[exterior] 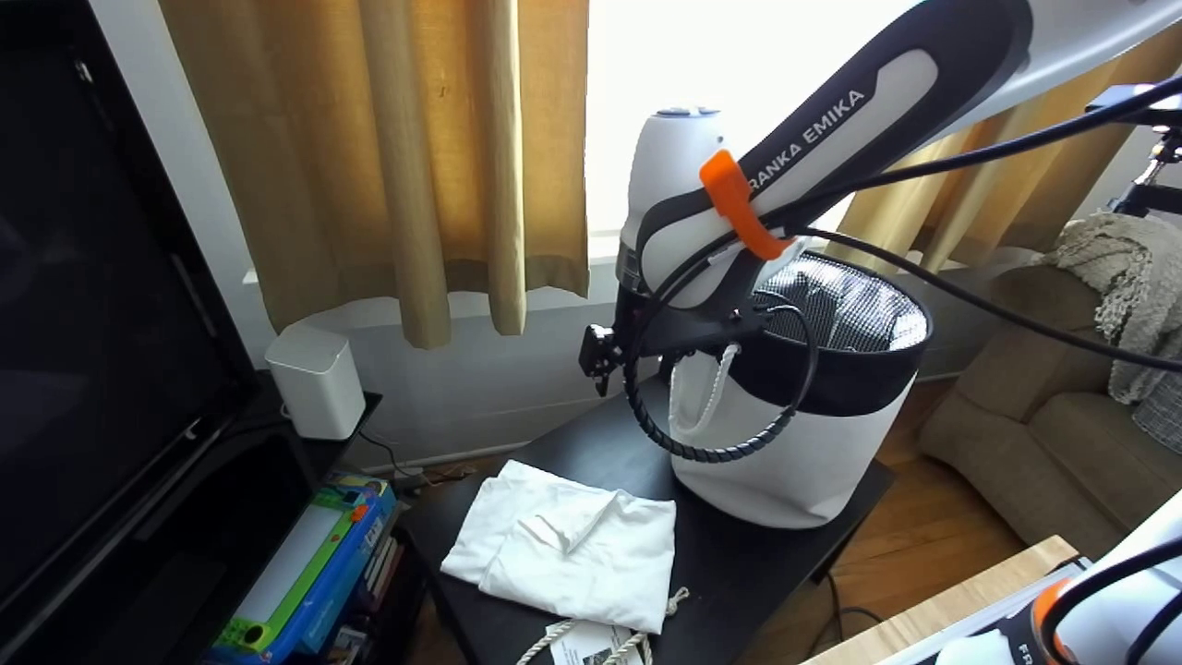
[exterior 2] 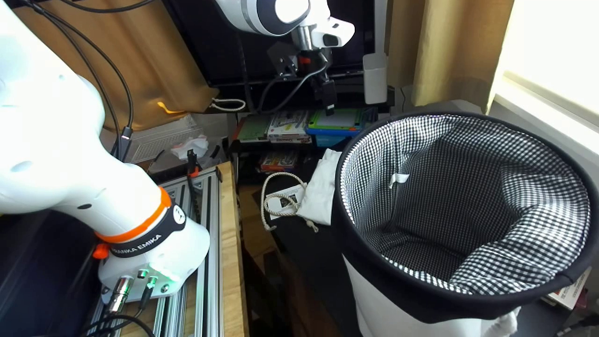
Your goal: Put the white cloth in the laundry bag
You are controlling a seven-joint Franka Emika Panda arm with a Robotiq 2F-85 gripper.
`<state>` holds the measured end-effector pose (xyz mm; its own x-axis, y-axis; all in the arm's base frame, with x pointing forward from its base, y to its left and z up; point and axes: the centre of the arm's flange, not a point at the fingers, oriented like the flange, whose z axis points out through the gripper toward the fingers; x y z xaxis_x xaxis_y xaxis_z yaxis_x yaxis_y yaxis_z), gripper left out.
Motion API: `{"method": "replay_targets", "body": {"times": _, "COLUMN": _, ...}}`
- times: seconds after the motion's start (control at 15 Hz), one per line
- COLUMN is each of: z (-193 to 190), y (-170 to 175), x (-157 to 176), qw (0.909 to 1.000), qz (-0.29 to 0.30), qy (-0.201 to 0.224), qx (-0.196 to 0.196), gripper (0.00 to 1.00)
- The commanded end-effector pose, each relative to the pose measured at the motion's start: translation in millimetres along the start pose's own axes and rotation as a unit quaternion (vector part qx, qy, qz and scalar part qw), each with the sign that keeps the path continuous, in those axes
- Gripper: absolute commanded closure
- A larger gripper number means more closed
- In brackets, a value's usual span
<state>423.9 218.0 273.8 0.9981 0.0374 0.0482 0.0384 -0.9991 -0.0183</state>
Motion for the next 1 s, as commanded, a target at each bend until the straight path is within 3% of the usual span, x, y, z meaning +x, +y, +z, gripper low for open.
{"method": "replay_targets", "body": {"times": 0.0, "z": 45, "y": 13, "x": 26, "qw": 0.9958, "qz": 0.062, "qy": -0.053, "qx": -0.042, "gripper": 0.0}}
{"method": "replay_targets", "body": {"times": 0.27, "z": 122, "y": 24, "x": 47, "qw": 0.9859, "qz": 0.089, "qy": -0.123, "qx": -0.071, "gripper": 0.0}}
{"method": "replay_targets", "body": {"times": 0.53, "z": 186, "y": 4, "x": 54, "qw": 0.98, "qz": 0.086, "qy": -0.172, "qx": -0.053, "gripper": 0.0}}
{"method": "replay_targets", "body": {"times": 0.93, "z": 266, "y": -26, "x": 63, "qw": 0.9769, "qz": 0.061, "qy": -0.204, "qx": -0.012, "gripper": 0.0}}
